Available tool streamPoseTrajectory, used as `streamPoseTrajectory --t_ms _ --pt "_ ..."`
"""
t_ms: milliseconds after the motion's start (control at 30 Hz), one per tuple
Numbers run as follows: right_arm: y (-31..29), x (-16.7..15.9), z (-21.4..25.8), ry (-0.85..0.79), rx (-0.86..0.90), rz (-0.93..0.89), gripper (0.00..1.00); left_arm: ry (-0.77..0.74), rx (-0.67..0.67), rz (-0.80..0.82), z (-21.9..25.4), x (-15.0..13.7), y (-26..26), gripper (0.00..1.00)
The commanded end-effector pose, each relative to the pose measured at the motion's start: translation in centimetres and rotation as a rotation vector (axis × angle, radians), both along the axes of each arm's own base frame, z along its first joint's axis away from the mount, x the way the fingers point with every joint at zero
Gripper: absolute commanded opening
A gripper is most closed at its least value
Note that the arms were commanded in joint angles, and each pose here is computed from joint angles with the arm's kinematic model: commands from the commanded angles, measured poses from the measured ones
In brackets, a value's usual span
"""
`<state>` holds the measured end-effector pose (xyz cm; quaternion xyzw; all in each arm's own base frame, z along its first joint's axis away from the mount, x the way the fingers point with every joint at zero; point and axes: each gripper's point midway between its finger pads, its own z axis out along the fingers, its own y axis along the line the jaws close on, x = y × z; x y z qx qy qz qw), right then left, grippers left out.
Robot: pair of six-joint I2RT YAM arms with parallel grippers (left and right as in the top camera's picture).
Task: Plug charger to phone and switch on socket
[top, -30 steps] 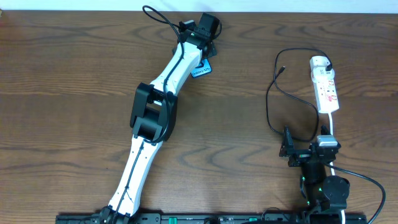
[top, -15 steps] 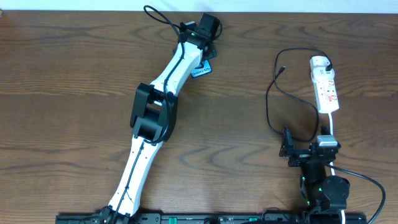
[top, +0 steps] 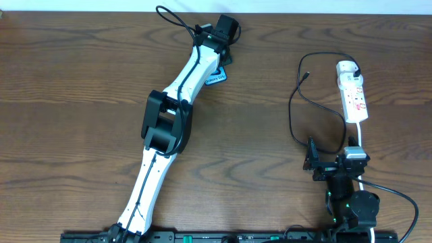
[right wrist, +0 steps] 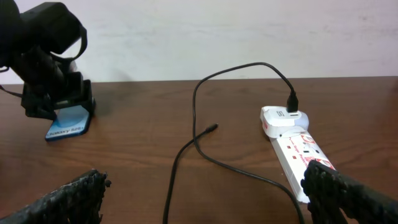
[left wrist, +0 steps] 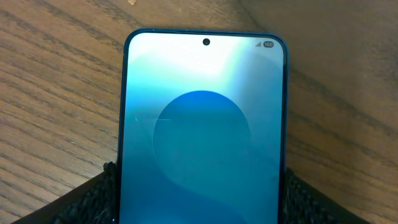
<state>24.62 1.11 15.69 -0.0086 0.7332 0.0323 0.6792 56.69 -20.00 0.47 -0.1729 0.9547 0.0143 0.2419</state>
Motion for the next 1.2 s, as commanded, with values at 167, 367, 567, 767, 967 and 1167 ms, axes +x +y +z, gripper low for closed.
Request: streamPoseTrajectory --t_ms 167,367,567,767,967,1167 --pt "-0.3 0.0 0.0 0.000 -0.016 -0.015 0.99 0.086 -0.041 -0.022 -0.2 -2.1 -0.9 0.77" --pt "-0.3 0.0 0.0 0.000 -0.016 -0.015 0.99 0.127 -0.023 -0.021 1.5 -3.5 -0.3 0.76" --pt "-0.3 0.0 0.0 0.000 -0.016 -0.015 0.99 0.173 -0.003 -0.018 2.6 -5.0 0.4 0.77" --pt "-0.3 0.0 0.0 0.000 -0.016 -0.015 0.99 0.209 0.012 -0.017 3.0 -6.0 0.9 0.76" --pt "-0.3 0.0 0.0 0.000 -0.016 -0.015 0.99 0.291 -0.077 -0.129 2.6 -7.5 -1.1 0.76" --pt "-0.3 0.0 0.0 0.000 -0.016 -0.015 0.99 0.346 -0.088 -0.154 3.2 -8.9 -1.1 0.76"
